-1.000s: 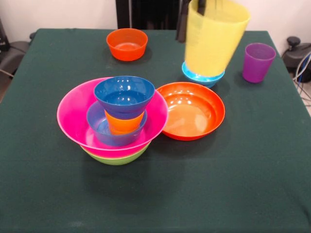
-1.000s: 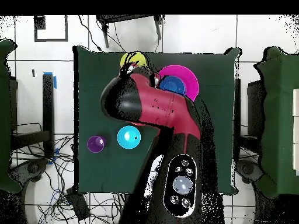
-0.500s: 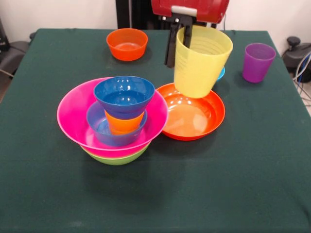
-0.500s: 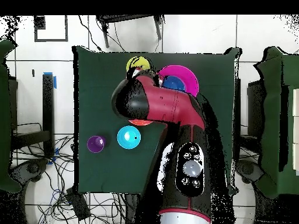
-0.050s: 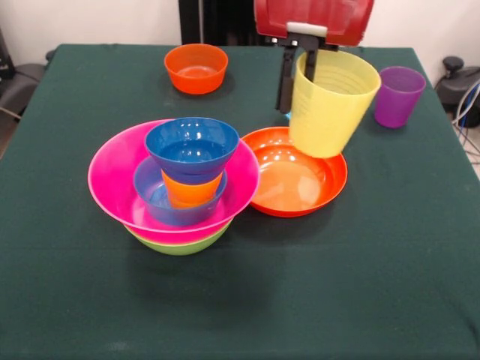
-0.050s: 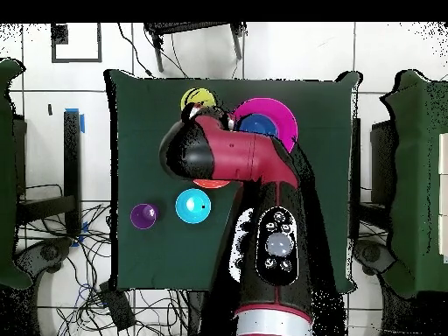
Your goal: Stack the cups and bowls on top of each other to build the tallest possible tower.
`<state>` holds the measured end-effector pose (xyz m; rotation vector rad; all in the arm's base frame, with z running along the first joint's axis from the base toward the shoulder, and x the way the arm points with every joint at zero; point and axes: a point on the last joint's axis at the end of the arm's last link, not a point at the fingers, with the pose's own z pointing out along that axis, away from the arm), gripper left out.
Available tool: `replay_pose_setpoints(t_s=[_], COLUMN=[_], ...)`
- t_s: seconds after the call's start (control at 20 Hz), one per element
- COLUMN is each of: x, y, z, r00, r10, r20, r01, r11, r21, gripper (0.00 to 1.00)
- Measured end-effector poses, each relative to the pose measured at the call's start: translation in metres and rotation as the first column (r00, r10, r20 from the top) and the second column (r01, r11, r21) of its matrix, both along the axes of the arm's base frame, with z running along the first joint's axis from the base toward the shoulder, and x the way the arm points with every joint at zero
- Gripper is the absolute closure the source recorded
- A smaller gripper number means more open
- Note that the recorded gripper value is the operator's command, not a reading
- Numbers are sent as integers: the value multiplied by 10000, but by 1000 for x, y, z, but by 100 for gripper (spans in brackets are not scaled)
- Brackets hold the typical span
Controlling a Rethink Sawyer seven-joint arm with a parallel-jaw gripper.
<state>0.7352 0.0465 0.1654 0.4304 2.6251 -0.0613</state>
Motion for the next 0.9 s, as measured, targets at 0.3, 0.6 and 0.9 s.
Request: replay_pose_setpoints(t_s=[0.3, 0.6, 0.9], x=[4, 10, 17], y=[8, 4, -8], z=[13, 30, 41], r00=[9997, 9987, 9973], r10=[132, 75, -87], r20=[219, 506, 725], r01=[-133, -82, 62], r11=[9999, 9999, 9994], r21=[65, 143, 335], gripper=[100, 100, 100])
